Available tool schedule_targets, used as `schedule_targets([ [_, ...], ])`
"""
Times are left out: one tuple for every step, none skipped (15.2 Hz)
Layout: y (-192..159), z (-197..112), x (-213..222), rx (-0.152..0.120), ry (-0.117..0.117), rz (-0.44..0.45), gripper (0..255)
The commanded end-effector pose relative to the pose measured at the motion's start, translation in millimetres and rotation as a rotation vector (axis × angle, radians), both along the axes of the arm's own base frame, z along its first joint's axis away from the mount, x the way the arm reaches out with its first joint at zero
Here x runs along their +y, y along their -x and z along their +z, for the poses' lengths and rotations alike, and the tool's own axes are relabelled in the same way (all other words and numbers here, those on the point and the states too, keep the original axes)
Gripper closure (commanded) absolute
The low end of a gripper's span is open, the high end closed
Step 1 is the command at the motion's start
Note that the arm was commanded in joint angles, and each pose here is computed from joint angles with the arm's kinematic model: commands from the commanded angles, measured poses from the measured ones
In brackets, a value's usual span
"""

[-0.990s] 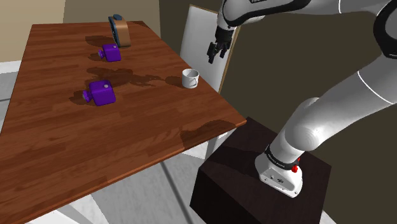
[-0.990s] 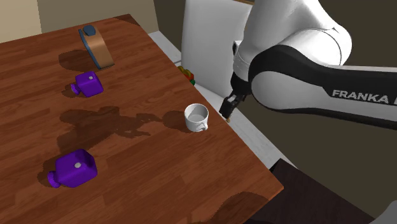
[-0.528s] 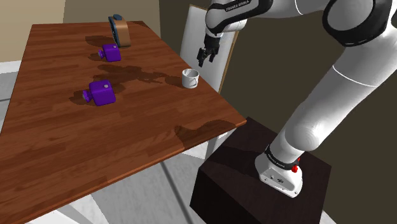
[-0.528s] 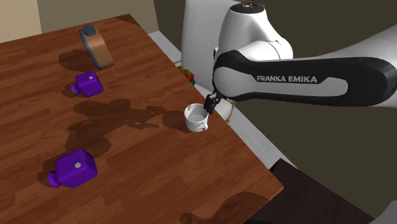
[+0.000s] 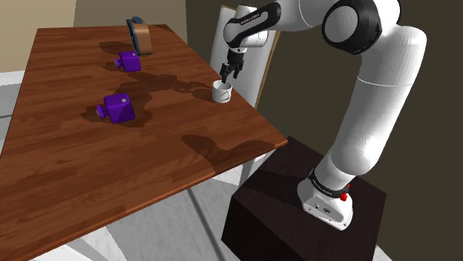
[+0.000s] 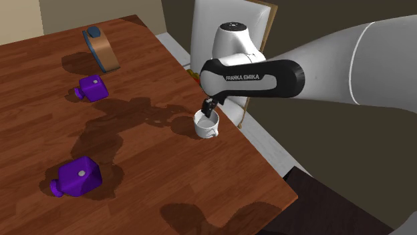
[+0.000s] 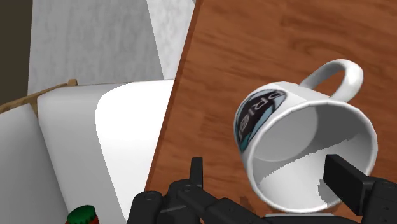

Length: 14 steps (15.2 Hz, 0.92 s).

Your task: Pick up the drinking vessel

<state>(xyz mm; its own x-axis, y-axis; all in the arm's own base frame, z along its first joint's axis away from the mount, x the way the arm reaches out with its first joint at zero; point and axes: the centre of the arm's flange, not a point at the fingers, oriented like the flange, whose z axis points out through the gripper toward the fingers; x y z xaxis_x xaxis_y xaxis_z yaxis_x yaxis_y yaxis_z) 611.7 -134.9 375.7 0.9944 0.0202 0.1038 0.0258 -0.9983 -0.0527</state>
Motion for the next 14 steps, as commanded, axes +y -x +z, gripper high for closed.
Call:
schedule_targets([
  [-9,-13,-3,0.001,-0.006,0.003,0],
  [-9,-18,-3,0.001,-0.006,0.003,0],
  [-9,-24,-3,0.001,-0.006,0.003,0],
  [-9,-29,-3,0.001,-0.006,0.003,0],
  [-9,-34,-3,0.001,-0.006,0.003,0],
  [-9,-39,-3,0.001,-0.006,0.003,0],
  [-9,-45,-3,0.001,-0.006,0.003,0],
  [-9,-48,-3,0.001,-0.006,0.003,0],
  [-9,-48,-3,0.001,-0.006,0.003,0],
  [-10,-47,-3,0.001,-0.006,0.003,255],
  [-10,-47,-4,0.001,-0.006,0.003,255],
  [-10,-47,-4,0.001,-0.006,0.003,255],
  [-10,-47,-4,0.001,-0.006,0.003,255],
  [-10,-47,-4,0.001,-0.006,0.003,255],
])
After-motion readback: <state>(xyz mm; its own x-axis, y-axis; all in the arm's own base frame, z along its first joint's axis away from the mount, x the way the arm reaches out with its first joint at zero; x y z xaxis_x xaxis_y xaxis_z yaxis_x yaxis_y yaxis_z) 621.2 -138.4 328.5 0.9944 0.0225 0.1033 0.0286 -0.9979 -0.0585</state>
